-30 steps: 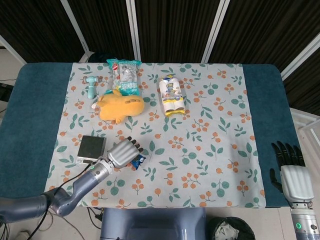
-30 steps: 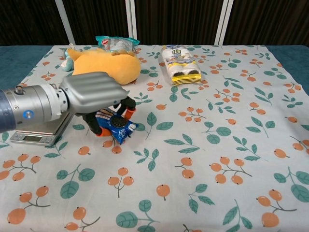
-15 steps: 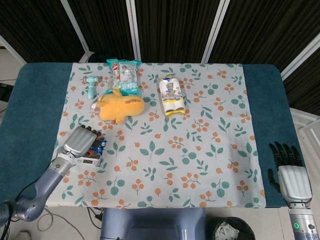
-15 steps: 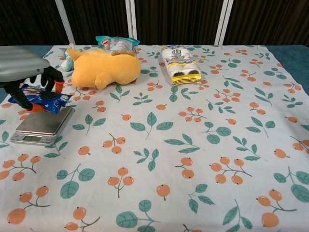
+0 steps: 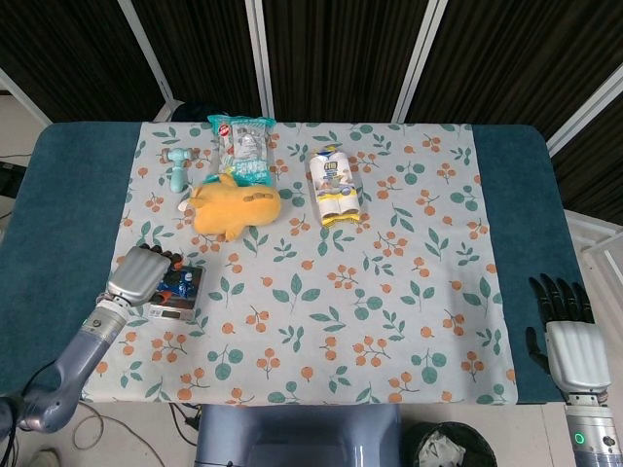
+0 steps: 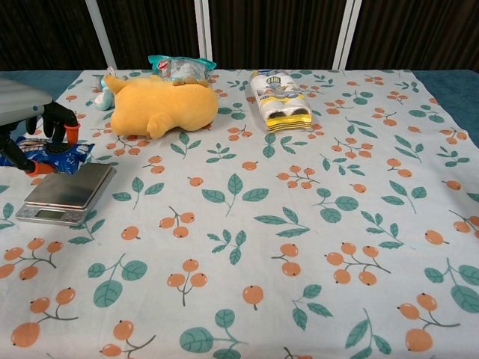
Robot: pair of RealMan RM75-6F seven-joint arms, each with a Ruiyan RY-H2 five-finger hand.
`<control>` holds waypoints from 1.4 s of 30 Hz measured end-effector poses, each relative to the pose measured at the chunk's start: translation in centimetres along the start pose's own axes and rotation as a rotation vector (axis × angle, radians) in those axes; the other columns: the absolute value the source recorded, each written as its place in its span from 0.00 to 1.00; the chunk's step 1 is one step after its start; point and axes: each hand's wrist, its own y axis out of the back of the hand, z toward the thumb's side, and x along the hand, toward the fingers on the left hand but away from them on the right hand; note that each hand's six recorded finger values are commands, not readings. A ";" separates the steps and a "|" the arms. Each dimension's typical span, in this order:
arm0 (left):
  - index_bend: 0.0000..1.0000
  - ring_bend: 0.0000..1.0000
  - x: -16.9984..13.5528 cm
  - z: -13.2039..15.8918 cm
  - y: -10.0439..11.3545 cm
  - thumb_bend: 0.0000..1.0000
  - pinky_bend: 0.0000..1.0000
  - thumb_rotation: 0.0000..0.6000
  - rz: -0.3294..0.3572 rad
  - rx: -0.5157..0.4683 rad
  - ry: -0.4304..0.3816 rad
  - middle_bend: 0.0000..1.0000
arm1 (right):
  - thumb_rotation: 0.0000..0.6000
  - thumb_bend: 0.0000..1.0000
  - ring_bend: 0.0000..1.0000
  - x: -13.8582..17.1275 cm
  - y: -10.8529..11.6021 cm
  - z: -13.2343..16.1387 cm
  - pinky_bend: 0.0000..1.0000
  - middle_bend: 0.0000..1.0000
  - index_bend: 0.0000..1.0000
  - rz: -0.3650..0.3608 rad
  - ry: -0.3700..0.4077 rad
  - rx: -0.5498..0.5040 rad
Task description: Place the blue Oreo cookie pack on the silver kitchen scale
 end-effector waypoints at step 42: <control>0.16 0.00 0.0 0.4 -1.1 0.09 0.07 1.00 -0.079 0.027 -0.014 0.07 | 1.00 0.59 0.02 0.0 0.0 -0.1 0.00 0.07 0.00 -0.020 -0.040 -0.003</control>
